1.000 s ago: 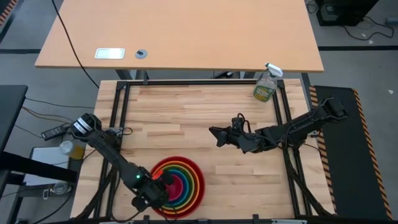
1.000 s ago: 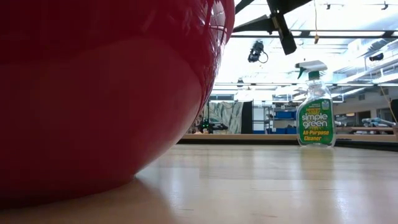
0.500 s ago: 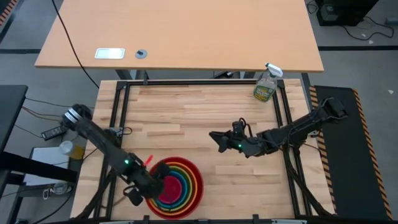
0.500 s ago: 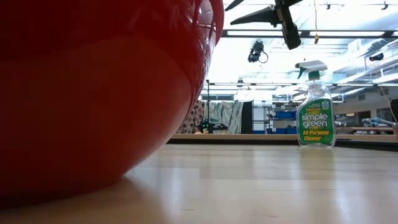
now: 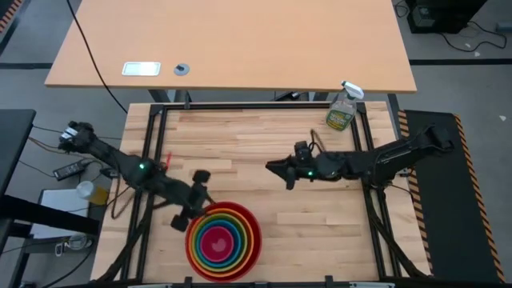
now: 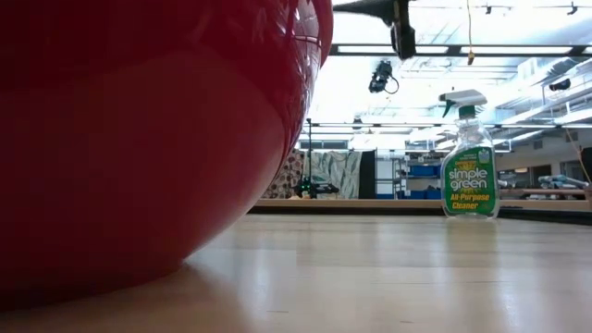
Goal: Nest bowls inside each other
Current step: Return to Home Position
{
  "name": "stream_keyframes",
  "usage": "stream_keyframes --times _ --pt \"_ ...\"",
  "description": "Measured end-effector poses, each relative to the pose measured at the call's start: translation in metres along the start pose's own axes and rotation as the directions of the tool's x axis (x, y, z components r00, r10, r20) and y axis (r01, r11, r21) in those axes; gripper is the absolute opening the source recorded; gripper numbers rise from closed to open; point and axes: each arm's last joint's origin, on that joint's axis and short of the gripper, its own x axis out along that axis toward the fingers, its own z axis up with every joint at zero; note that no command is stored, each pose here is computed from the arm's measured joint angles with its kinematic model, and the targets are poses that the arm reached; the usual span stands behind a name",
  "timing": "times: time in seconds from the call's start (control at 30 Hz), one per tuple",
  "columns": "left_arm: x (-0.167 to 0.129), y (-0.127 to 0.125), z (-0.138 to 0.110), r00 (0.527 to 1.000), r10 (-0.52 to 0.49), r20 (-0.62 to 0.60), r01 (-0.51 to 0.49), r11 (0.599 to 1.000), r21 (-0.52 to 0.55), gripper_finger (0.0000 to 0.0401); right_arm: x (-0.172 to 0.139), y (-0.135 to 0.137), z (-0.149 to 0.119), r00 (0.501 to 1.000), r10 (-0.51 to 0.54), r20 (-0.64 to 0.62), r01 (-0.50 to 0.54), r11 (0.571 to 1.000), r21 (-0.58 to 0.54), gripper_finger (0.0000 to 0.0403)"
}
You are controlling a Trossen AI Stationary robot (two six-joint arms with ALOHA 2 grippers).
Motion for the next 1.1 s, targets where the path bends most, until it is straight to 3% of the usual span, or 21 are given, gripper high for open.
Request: stream_keyframes --times 0.13,0.27,0.53,1.0,1.1 --pt "-0.019 0.020 -0.006 0.989 0.112 0.099 -0.102 0.990 -0.102 0.0185 -0.016 -0.004 0.021 0.998 0.056 0.020 -0.055 0.997 -0.054 0.0103" --pt "-0.038 0.044 -0.012 0.945 0.239 0.225 -0.184 0.953 -0.240 0.0185 -0.043 -0.022 0.036 0.995 0.067 0.077 -0.063 0.996 -0.058 0.0103" --pt "-0.062 0.063 -0.046 0.834 0.382 0.398 -0.214 0.889 -0.404 0.0163 -0.094 -0.062 0.041 0.965 0.167 0.204 -0.166 0.986 -0.021 0.0102" --pt "-0.049 0.073 -0.125 0.699 0.576 0.424 -0.196 0.724 -0.661 0.0116 -0.150 -0.124 0.024 0.892 0.228 0.391 -0.251 0.968 0.009 0.0100" --pt "-0.045 0.074 -0.137 0.691 0.598 0.406 -0.190 0.692 -0.696 0.0114 -0.156 -0.134 0.019 0.885 0.224 0.407 -0.259 0.965 0.031 0.0100"
